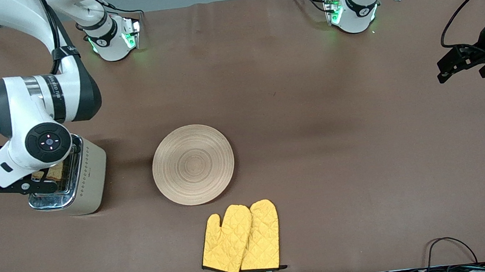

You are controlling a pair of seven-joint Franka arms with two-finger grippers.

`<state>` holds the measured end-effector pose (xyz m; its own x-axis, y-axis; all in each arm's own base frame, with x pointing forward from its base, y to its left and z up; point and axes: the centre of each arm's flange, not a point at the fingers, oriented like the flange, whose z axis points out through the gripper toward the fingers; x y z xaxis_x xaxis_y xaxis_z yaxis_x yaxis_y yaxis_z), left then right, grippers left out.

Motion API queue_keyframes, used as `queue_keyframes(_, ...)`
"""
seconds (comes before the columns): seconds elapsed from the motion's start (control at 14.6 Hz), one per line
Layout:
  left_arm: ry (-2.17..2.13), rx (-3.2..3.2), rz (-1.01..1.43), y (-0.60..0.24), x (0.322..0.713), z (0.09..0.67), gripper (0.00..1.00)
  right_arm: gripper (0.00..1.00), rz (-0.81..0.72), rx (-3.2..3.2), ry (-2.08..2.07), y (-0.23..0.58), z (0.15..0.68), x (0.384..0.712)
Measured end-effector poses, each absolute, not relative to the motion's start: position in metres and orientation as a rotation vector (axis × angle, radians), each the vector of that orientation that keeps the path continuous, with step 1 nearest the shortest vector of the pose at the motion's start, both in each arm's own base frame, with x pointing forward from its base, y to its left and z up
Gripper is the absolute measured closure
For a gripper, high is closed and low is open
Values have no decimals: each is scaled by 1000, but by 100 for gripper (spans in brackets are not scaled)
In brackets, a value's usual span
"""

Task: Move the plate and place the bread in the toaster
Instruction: 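Lower the bread slice into the toaster slot and open the right gripper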

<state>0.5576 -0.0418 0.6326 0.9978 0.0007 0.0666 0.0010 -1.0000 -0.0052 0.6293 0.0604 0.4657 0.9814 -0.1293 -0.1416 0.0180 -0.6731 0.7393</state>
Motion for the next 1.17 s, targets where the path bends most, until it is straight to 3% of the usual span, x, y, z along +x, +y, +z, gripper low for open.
queue_keyframes(1.17, -1, -3135, -106, -42, 557, 633, 0, 94, -164, 2200, -89, 77, 374, 652)
